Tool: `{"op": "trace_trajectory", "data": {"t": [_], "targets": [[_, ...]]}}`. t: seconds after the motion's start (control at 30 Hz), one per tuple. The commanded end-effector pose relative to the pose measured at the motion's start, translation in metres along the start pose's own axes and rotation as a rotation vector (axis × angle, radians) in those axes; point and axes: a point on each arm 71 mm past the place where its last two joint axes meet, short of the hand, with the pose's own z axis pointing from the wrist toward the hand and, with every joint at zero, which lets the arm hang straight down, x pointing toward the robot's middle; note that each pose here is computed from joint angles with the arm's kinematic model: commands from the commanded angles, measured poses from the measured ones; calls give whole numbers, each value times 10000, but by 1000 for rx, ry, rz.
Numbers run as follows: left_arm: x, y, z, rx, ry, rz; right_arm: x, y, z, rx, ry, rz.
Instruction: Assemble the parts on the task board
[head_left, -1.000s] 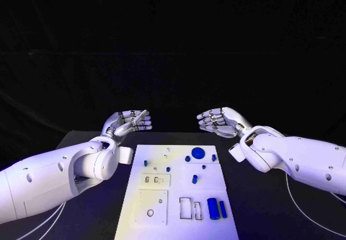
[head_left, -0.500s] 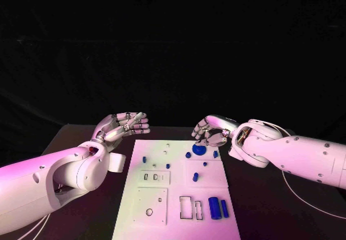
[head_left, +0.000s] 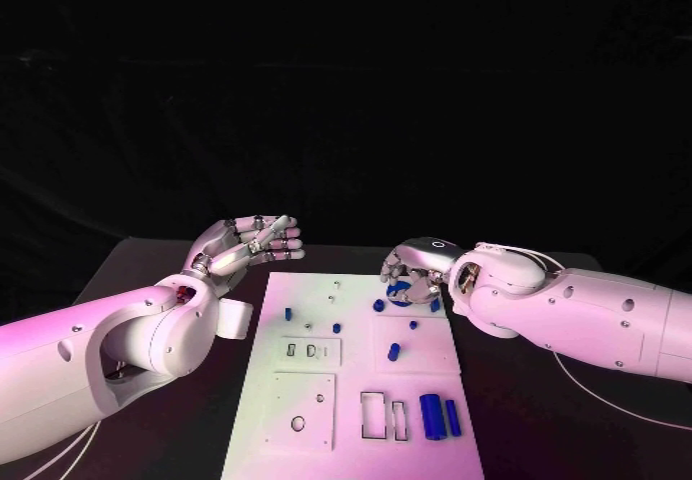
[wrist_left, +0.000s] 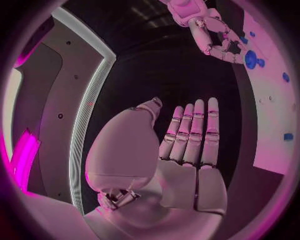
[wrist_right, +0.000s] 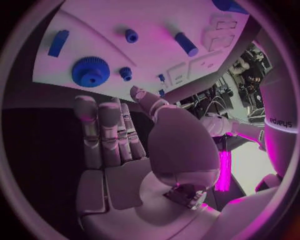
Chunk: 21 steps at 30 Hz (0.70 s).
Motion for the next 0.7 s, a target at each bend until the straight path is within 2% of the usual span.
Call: {"op": "trace_trajectory", "data": {"t": [0.03, 0.7], "targets": [[50, -25, 5, 3, 27, -16, 22, 17, 26, 10, 7, -78], [63, -64, 10, 7, 33, -16, 165, 85, 94, -11, 37, -87]]}}
